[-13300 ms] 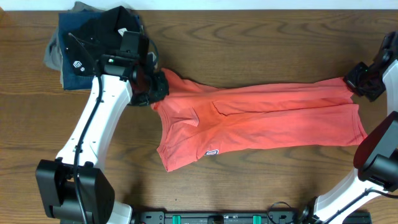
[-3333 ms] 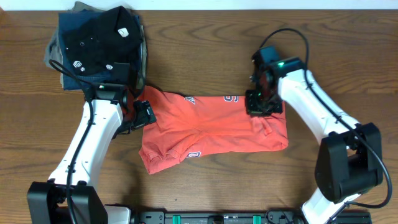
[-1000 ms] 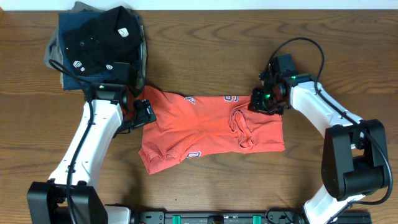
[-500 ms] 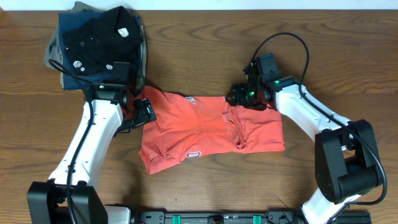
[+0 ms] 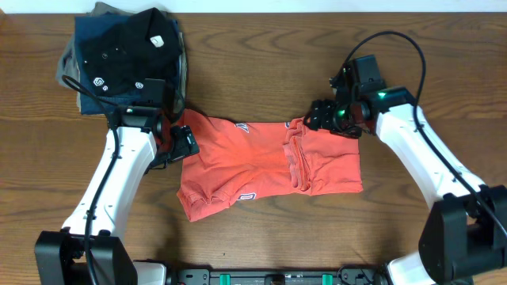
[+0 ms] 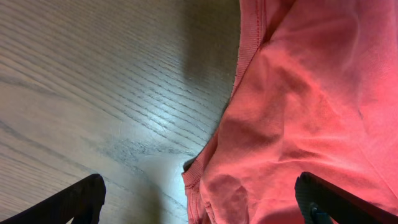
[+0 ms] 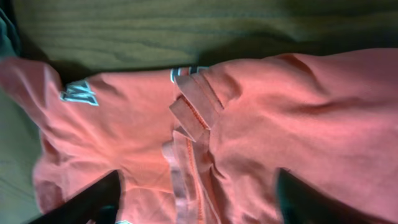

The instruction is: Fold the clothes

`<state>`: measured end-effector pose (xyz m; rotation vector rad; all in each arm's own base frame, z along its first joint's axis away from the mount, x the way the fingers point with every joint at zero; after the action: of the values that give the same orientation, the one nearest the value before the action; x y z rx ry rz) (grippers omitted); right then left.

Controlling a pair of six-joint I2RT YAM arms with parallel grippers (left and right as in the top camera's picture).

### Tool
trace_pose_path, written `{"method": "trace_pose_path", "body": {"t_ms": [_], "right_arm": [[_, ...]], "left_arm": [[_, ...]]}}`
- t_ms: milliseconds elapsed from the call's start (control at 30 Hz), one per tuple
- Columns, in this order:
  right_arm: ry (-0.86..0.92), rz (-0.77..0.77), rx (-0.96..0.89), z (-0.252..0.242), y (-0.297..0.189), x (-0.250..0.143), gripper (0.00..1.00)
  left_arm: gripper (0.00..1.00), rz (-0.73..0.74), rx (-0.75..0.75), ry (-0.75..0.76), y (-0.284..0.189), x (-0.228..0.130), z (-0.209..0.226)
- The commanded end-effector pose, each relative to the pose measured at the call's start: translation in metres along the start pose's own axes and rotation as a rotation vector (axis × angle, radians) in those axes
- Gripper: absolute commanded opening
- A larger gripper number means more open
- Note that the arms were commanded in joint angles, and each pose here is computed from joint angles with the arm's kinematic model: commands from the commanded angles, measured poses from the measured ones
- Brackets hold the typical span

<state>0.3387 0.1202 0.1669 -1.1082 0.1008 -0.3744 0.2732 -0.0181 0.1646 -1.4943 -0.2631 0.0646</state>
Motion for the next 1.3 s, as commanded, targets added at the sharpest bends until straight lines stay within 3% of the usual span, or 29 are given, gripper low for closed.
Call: {"method": "trace_pose_path", "body": {"t_ms": [0, 200, 433, 500, 633, 833, 967, 1000, 1033, 1100, 1200, 1267], "right_arm": [[-0.021, 0.031, -0.027, -0.002, 0.009, -0.006, 0.61], [0.026, 0.158, -0.105, -0.01, 0.057, -0.033, 0.3], [-0.017, 0.33, -0.098, 0.0, 0.111, -0.069, 0.13], [-0.021, 0.347, -0.11, 0.004, 0.12, -0.078, 0.13], [-0.055, 0.344, -0.114, 0.011, 0.122, -0.084, 0.01], [-0.036, 0.26, -0.169, 0.011, 0.093, -0.063, 0.02], [-0.001, 0.173, -0.136, 0.013, 0.057, -0.037, 0.12], [0.006, 0.147, -0.118, 0.014, 0.049, -0.031, 0.29], [0.011, 0.12, -0.099, 0.014, 0.042, -0.026, 0.4], [0.017, 0.079, -0.078, 0.013, 0.032, -0.016, 0.52], [0.031, 0.059, -0.075, 0.008, 0.03, -0.009, 0.54], [0.037, 0.064, -0.087, 0.005, 0.033, -0.009, 0.46]], "left_arm": [[0.98, 0.01, 0.02, -0.013, 0.004, -0.001, 0.003], [0.98, 0.011, 0.02, -0.012, 0.004, -0.001, 0.003], [0.98, 0.012, 0.02, -0.012, 0.004, -0.001, 0.003], [0.98, 0.012, 0.02, -0.012, 0.004, -0.001, 0.003], [0.98, 0.011, 0.021, -0.012, 0.004, -0.001, 0.003], [0.98, 0.011, 0.021, -0.012, 0.004, -0.001, 0.003], [0.98, 0.011, 0.02, -0.012, 0.004, -0.001, 0.003], [0.98, 0.011, 0.02, -0.012, 0.004, -0.001, 0.003], [0.98, 0.01, 0.02, -0.013, 0.004, -0.001, 0.003], [0.98, 0.01, 0.02, -0.013, 0.004, -0.001, 0.003], [0.98, 0.011, 0.02, -0.012, 0.004, -0.001, 0.003], [0.98, 0.011, 0.02, -0.012, 0.004, -0.001, 0.003]]}}
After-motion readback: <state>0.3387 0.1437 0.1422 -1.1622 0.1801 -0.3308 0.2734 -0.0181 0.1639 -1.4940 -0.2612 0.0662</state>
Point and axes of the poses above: each gripper's point midway between its finger pads, its own y axis out along the fingers, its own z axis along the line the jaws close on, x = y × z, the point moved 7 cm from there along -y, back along the fingers, and after that the axes turned 12 degrees about y, right-handed, at the moved point
